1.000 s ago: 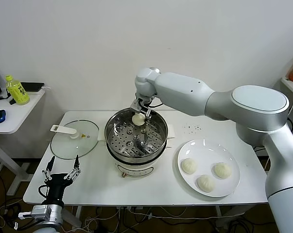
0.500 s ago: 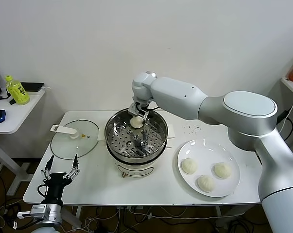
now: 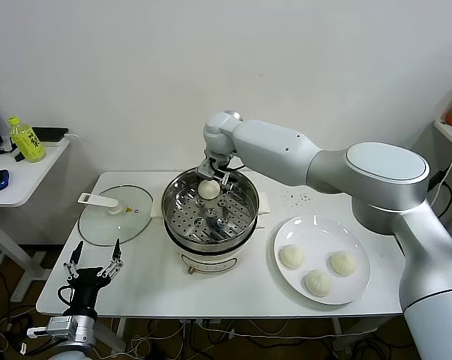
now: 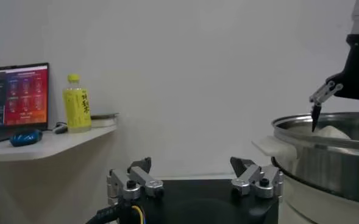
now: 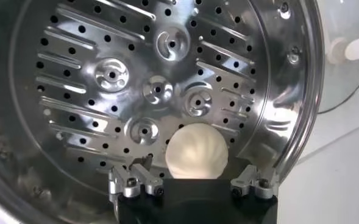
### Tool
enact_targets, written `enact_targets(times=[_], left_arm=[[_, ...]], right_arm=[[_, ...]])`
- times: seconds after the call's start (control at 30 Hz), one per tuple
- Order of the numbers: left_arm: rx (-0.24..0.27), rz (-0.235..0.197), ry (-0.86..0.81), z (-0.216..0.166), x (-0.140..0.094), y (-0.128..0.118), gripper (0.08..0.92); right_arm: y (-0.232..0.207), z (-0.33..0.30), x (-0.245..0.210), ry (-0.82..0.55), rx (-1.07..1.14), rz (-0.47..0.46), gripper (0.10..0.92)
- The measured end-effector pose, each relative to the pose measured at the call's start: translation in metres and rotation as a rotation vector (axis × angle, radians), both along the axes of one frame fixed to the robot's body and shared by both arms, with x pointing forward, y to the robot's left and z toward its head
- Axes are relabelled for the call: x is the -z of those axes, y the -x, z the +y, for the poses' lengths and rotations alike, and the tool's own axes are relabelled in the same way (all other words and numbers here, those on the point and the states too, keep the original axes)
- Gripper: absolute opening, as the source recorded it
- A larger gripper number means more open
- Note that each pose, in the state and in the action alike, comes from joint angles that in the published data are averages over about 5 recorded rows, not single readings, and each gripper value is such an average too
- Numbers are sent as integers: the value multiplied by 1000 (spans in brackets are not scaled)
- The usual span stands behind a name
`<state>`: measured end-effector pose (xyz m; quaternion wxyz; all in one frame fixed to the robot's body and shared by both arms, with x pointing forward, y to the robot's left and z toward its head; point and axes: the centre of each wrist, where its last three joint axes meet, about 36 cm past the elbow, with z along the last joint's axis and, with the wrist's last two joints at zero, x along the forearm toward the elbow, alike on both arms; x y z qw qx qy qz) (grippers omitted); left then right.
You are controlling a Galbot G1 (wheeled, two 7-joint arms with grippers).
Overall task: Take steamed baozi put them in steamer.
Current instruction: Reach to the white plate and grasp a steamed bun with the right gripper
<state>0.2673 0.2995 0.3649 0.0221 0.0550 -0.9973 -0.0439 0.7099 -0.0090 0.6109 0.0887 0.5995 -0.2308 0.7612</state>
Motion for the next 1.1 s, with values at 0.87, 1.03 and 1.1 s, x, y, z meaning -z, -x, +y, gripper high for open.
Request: enact_targets(times=[0.87,1.03,1.1], left_arm=[[9,2,-13,-9,-6,3,823],[11,0,-10,-12,-8,6,823],[12,-2,-10,-13,-8,7,823]], right_arm=[[27,-193,-115,-222,461,163,823],[40,-240,-102,-236,572,196,823],[45,-256,-94,-241,612,208,823]])
